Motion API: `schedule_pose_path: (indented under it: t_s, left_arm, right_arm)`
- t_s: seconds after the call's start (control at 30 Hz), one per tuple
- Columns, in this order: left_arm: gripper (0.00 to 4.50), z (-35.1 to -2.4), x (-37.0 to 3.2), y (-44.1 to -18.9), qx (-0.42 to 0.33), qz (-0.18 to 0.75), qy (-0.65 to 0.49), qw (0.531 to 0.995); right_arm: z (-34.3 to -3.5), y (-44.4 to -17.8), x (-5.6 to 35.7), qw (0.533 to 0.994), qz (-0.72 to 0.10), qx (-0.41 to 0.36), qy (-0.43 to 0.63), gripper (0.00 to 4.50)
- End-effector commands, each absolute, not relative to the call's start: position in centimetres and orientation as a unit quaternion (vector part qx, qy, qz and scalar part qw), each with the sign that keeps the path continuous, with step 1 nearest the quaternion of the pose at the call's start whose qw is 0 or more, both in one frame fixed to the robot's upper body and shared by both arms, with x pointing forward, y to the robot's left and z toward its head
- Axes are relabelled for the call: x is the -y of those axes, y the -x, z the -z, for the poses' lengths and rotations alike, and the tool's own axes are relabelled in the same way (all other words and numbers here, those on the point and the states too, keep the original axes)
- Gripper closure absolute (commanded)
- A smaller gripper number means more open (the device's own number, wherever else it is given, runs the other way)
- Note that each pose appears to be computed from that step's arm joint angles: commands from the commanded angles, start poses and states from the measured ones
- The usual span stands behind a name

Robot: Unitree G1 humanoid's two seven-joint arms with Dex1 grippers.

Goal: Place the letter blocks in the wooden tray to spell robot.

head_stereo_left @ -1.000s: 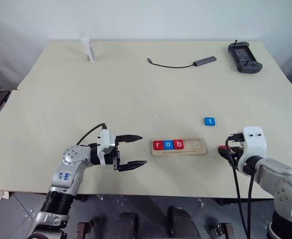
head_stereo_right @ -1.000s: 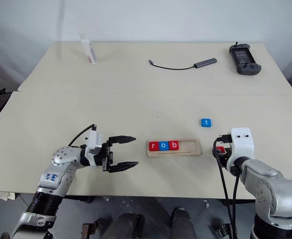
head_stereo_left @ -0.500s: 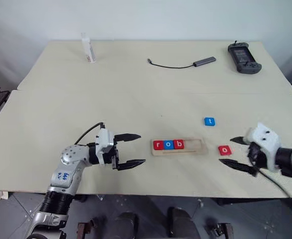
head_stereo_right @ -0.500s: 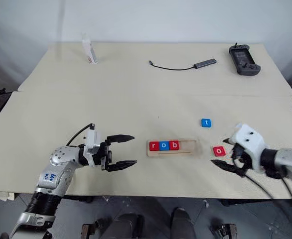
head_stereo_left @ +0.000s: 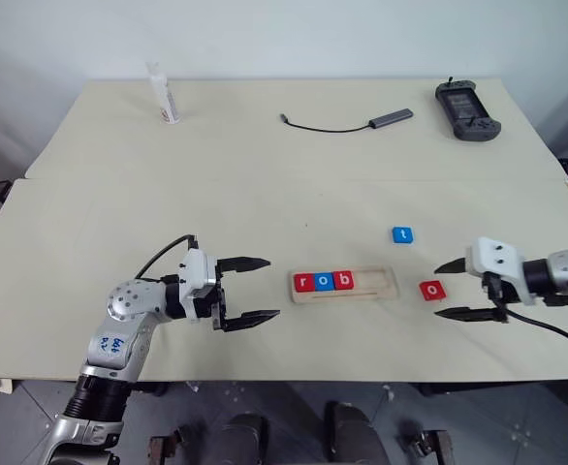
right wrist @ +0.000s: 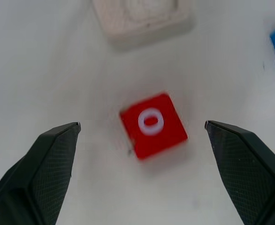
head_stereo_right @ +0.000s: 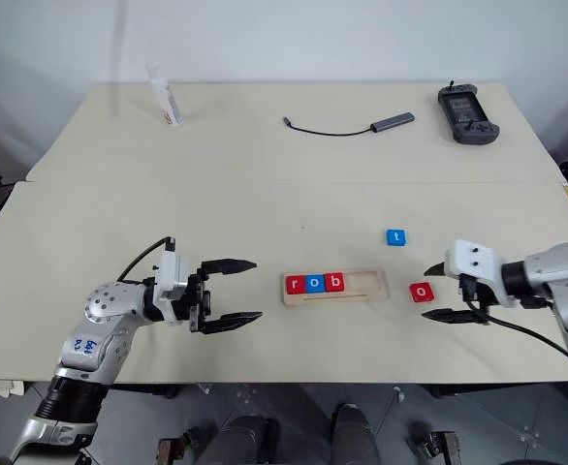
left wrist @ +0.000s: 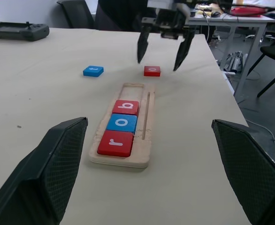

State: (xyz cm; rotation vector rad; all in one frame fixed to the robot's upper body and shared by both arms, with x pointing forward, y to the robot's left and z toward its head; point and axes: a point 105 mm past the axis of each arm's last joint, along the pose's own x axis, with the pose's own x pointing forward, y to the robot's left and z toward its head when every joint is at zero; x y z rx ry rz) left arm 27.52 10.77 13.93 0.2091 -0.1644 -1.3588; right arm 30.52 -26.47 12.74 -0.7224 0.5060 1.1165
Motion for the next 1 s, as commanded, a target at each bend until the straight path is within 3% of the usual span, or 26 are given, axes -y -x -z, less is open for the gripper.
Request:
schedule_pose_path:
  t_s: [0.03,0.17,0.37,0.77,1.0]
  left_arm:
    - [0.0,-14.7,-10.8,-27.0,0.091,0.625,-0.103,0.768]
    - [0.0,-14.6,-10.8,-26.9,0.09,0.623,-0.102,0.77]
    - [0.0,-14.6,-10.9,-27.0,0.09,0.62,-0.101,0.773]
    - [0.0,-14.5,-10.7,-26.8,0.094,0.61,-0.098,0.78]
    - [0.0,-14.5,-11.2,-26.5,0.095,0.594,-0.099,0.793]
  right_arm:
    - [-13.0,-30.8,26.5,0.751,-0.516,-0.229,0.342,0.05]
    - [-12.5,-30.3,26.8,0.735,-0.526,-0.258,0.342,0.59]
    - [-13.9,-30.8,26.4,0.738,-0.525,-0.242,0.347,2.54]
    - [-18.1,-31.5,19.0,0.729,-0.583,-0.179,0.31,2.54]
    - [-16.9,-31.9,20.5,0.733,-0.554,-0.222,0.327,2.54]
